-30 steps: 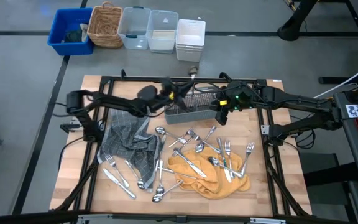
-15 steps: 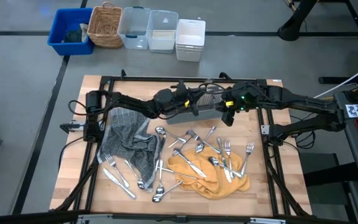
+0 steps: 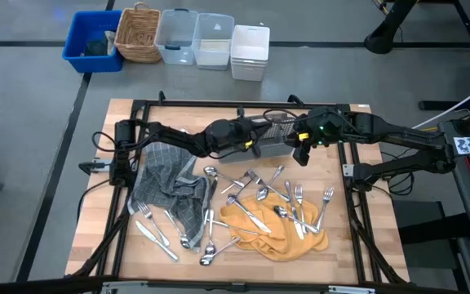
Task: Sort silverware
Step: Put the silver spoon into the gray utensil holder, then put the silver fork into the gray utensil holder
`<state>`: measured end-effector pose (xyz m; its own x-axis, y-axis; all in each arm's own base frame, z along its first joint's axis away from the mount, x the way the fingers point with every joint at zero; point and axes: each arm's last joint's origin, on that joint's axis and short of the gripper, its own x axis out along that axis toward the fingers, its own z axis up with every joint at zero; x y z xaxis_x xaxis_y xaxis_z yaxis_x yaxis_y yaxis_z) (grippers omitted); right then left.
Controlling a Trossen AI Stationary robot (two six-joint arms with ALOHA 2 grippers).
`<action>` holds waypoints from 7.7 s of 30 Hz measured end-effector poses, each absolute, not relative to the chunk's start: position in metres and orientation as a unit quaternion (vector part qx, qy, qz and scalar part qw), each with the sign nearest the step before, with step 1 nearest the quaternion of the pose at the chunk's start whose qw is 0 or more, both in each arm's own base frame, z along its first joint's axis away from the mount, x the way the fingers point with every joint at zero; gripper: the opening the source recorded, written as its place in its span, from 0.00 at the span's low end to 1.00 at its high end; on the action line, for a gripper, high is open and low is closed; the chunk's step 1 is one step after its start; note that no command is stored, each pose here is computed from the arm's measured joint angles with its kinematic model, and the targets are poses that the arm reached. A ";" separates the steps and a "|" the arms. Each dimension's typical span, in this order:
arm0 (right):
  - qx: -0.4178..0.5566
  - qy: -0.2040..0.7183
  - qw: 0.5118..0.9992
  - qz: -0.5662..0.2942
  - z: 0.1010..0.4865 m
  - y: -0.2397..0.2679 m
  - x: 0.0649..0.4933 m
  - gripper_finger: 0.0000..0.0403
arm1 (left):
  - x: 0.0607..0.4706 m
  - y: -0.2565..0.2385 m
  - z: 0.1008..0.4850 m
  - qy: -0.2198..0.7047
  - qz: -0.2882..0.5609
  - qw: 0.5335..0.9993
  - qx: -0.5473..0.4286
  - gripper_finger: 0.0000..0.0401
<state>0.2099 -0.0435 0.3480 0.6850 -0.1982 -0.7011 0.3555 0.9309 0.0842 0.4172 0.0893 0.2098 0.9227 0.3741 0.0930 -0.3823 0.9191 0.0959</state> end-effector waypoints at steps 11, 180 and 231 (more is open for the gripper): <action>0.107 0.365 0.907 -0.182 0.348 -0.045 0.209 0.30 | 0.420 0.079 0.200 0.007 0.178 0.980 0.085 0.02; 0.173 0.580 0.795 -0.035 0.187 -0.018 0.185 0.00 | 0.263 0.026 0.330 0.274 0.136 0.944 -0.124 0.18; -0.116 0.418 0.860 -0.268 0.431 -0.036 0.169 0.00 | 0.263 0.026 0.330 0.275 0.138 0.944 -0.117 0.18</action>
